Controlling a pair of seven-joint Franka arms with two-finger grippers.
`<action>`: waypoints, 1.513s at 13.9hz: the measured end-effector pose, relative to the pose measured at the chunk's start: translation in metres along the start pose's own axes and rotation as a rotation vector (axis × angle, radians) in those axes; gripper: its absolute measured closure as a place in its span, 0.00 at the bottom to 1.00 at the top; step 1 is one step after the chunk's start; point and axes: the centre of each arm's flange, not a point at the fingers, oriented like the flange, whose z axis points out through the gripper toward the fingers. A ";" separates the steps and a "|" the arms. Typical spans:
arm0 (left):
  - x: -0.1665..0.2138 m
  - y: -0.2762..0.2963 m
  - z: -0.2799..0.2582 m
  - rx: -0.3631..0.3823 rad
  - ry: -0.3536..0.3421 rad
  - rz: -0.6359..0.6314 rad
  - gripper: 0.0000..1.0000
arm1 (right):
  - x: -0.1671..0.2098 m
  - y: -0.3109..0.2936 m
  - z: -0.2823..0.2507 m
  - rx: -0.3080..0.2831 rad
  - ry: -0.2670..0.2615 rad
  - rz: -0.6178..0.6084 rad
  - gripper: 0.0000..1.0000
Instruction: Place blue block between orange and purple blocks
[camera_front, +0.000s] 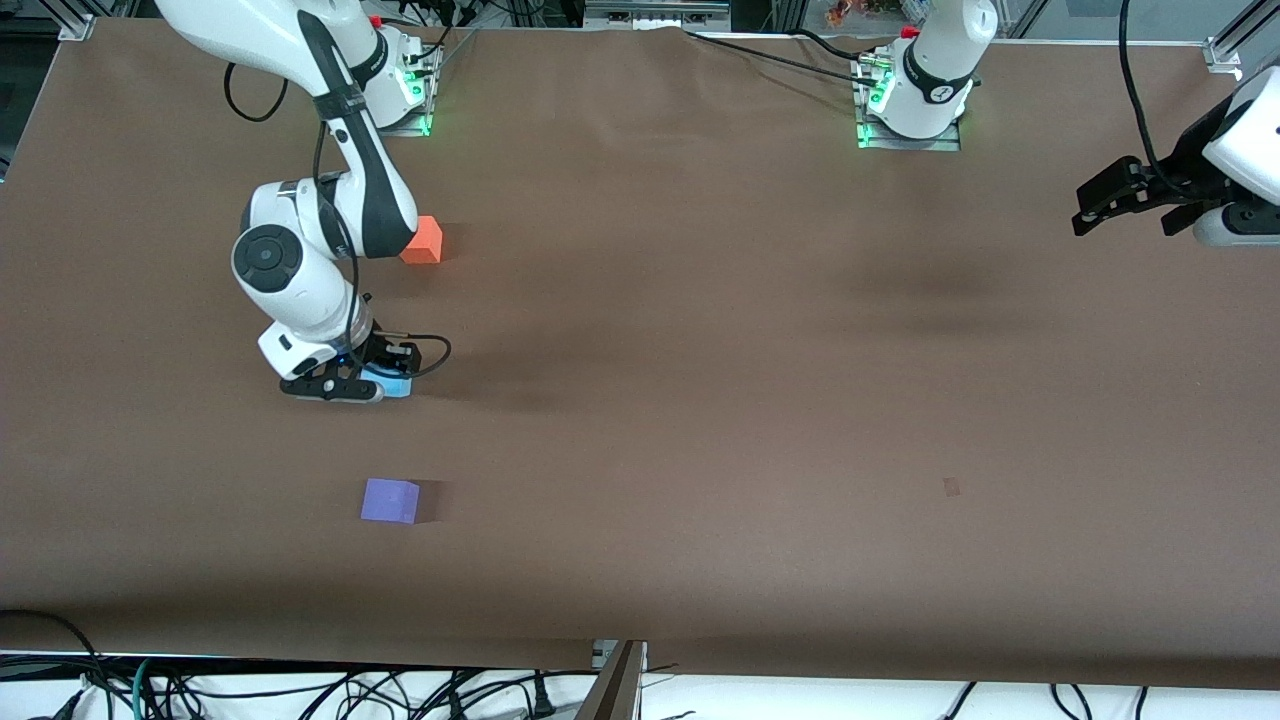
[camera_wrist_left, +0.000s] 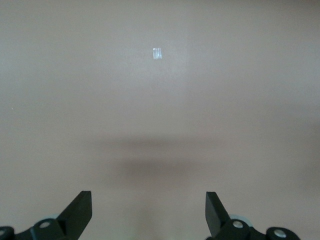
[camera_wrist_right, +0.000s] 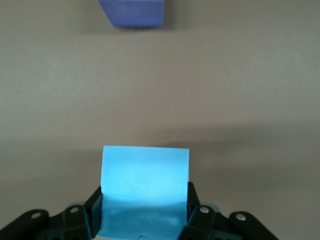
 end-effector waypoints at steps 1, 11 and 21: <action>0.000 0.001 0.002 0.001 -0.008 0.001 0.00 | -0.007 0.003 0.008 0.004 0.010 0.007 0.37; 0.002 -0.009 0.007 0.000 -0.028 -0.019 0.00 | -0.008 -0.001 -0.002 0.026 0.041 -0.004 0.00; 0.012 -0.008 0.019 0.000 -0.045 -0.019 0.00 | 0.066 0.052 -0.257 0.028 -0.204 -0.156 0.00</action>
